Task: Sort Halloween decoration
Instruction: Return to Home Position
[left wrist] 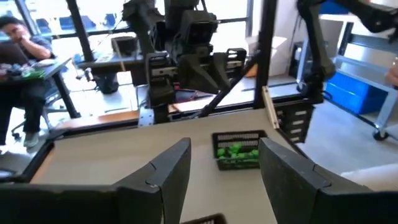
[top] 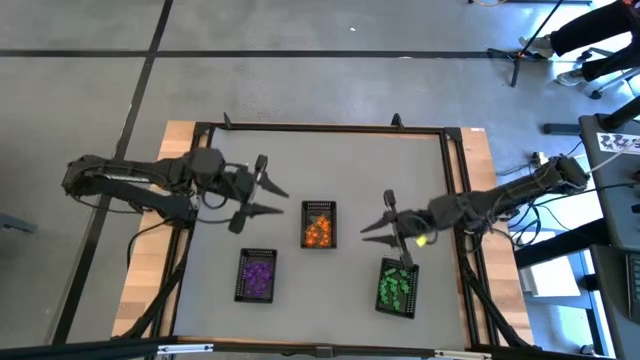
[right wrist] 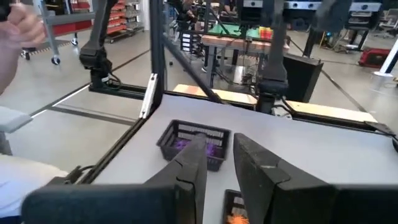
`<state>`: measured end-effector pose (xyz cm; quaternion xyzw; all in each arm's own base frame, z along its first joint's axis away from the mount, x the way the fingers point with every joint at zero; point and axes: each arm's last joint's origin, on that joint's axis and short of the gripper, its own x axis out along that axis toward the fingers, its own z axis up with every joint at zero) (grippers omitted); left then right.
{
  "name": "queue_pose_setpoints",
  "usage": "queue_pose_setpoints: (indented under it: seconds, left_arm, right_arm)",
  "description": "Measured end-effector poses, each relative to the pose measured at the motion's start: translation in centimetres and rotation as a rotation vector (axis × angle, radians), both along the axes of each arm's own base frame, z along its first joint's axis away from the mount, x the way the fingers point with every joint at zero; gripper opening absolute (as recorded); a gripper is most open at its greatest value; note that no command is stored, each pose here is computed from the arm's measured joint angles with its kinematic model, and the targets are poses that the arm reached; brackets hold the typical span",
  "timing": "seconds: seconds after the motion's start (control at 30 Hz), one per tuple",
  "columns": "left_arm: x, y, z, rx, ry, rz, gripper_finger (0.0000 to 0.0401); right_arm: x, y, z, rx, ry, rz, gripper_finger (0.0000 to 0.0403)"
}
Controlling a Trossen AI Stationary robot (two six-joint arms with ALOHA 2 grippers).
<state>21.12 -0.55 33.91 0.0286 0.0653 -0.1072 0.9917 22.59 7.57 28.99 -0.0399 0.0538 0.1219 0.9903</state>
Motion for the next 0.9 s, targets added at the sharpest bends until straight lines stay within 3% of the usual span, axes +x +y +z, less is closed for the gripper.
queue_pose_setpoints:
  seconds: [0.27,0.5,0.77,0.9]
  left_arm:
    - [-0.4,4.2,-1.1,-0.043,0.010,0.023,0.0179]
    - [-2.9,6.8,0.0,-0.049,-0.049,0.027,0.0179]
    - [-6.8,6.6,1.6,-0.014,-0.120,0.072,0.0179]
    - [-8.6,5.3,2.0,0.010,-0.171,0.050,0.0179]
  right_arm:
    - [0.9,-5.5,-0.8,0.028,0.020,-0.048,0.0079]
    - [-0.8,-8.4,0.3,0.022,0.006,-0.036,0.0079]
    - [-4.7,-9.0,2.3,0.005,-0.076,-0.117,0.0079]
    - [-6.3,-8.5,1.8,0.000,-0.111,-0.160,0.0079]
